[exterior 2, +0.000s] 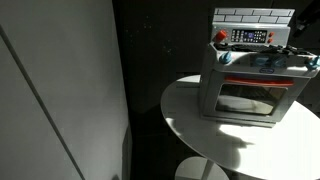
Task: Press the top right orange button on the stove
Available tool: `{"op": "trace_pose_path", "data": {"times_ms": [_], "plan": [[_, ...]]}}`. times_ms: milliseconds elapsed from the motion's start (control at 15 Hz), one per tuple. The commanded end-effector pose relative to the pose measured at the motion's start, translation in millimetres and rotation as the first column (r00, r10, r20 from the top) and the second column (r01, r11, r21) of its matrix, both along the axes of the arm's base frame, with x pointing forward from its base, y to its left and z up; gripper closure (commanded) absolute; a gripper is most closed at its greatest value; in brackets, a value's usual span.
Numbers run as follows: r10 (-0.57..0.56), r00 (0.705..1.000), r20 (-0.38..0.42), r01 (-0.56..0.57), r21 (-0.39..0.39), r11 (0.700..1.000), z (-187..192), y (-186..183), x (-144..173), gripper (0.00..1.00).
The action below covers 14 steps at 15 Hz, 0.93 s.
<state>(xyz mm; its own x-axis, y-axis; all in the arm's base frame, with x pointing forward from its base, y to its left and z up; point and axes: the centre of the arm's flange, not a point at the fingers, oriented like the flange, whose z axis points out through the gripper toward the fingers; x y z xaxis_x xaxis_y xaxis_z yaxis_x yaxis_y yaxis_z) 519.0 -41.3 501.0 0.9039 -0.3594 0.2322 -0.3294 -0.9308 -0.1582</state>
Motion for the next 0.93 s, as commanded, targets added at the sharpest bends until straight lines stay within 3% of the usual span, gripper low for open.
{"op": "trace_pose_path", "data": {"times_ms": [0, 867], "plan": [[-0.069, 0.997, 0.041, 0.071, -0.064, 0.995, 14, -11, 40, 0.0], [-0.192, 0.969, 0.153, 0.224, -0.23, 0.947, 9, -37, 108, 0.0]]}}
